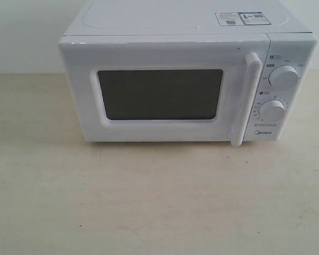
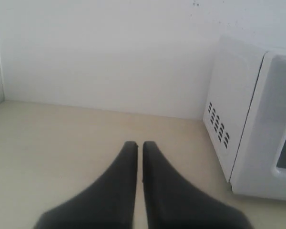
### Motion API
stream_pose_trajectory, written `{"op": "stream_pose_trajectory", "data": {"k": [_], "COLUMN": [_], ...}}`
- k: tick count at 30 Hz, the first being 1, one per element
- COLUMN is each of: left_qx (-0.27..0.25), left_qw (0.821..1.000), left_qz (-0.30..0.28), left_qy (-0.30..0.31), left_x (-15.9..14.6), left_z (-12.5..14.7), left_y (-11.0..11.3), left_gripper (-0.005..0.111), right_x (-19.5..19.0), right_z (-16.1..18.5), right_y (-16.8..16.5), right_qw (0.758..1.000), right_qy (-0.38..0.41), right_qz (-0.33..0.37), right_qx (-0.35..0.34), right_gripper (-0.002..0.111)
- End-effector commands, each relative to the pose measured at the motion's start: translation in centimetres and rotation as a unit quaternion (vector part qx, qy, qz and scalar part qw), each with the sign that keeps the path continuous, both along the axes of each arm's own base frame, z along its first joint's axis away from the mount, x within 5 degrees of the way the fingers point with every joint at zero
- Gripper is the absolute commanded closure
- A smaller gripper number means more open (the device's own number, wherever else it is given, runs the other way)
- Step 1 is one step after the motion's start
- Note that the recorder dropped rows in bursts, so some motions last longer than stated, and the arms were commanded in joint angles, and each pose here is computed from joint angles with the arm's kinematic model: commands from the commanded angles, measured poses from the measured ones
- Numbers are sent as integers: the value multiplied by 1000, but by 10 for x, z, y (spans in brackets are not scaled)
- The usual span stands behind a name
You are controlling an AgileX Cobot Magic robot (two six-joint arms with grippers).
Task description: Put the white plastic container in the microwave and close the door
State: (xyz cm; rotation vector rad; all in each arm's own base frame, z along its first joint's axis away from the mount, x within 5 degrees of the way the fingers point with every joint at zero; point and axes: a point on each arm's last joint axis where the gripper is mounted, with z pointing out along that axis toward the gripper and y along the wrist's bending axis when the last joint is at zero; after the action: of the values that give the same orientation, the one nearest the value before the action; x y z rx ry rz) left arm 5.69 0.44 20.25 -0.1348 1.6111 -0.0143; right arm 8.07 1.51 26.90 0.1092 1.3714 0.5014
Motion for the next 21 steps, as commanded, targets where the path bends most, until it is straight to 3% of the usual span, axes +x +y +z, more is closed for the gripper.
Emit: {"op": "stream_pose_trajectory", "data": {"k": [1, 5, 11, 16, 21], "left_qx": [12, 18, 15, -31, -33], "left_qw": [998, 996, 996, 996, 996], "left_qz": [2, 2, 1, 7, 7], "left_qy": [58, 90, 91, 84, 83], "left_x": [-1, -2, -2, -3, -3], "left_z": [-11, -17, -17, -17, -17], "left_y": [0, 1, 1, 0, 0], "left_gripper": [102, 102, 102, 102, 102], "right_x": [0, 0, 0, 0, 0], "right_z": [0, 0, 0, 0, 0], "right_y": [0, 0, 0, 0, -1], "right_qw": [1000, 1000, 1000, 1000, 1000], "right_qy": [-3, -3, -3, -3, -3], "right_qz": [-3, -3, -3, -3, -3], "right_qx": [-4, -4, -4, -4, -4], "right_gripper": [108, 108, 108, 108, 108]}}
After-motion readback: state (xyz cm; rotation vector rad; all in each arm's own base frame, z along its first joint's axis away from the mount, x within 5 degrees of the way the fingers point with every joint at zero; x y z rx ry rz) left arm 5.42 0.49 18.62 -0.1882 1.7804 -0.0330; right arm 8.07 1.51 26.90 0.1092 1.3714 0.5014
